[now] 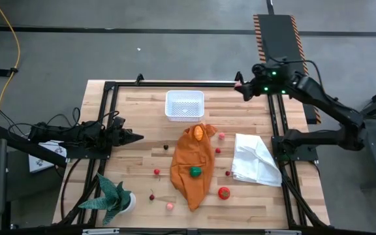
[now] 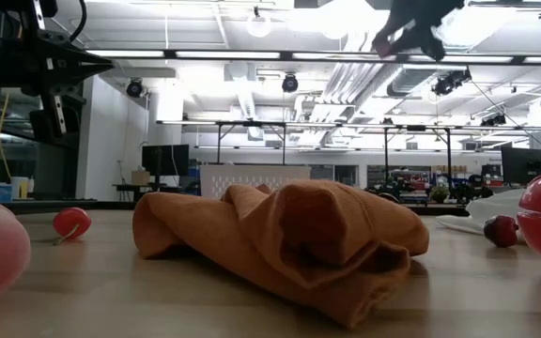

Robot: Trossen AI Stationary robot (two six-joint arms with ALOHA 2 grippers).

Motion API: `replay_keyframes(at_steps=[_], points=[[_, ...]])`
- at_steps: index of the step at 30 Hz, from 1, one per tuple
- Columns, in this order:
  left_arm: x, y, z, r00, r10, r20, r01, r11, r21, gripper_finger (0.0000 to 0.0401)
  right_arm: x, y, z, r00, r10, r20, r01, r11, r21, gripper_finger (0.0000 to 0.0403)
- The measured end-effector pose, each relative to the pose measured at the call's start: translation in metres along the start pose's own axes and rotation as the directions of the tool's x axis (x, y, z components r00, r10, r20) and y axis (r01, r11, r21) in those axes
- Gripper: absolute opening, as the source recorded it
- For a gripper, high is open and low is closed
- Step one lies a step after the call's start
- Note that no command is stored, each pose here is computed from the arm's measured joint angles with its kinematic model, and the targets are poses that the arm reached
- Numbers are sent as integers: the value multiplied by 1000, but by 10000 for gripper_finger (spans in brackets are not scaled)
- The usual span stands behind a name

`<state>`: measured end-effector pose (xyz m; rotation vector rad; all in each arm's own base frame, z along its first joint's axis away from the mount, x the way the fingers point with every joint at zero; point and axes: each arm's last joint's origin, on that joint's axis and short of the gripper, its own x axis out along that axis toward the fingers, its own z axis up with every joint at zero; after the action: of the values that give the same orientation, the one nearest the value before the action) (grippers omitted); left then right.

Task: Pick and placing Produce into tupperware
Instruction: Put the top pink peach into the white basket

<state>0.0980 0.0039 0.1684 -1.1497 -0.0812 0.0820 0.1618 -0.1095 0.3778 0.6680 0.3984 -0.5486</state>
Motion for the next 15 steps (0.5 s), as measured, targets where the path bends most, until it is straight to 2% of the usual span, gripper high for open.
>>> replay_keyframes(at_steps=[7, 15], points=[[0, 0, 0, 1000, 1, 4, -1, 1000, 0, 1, -28, 10, 8, 979, 97, 180, -95, 995, -20, 119], [0, 0, 0, 1000, 1, 3, -1, 1000, 0, 1, -41, 22, 22, 908, 272, 319, -266, 962, -63, 119]])
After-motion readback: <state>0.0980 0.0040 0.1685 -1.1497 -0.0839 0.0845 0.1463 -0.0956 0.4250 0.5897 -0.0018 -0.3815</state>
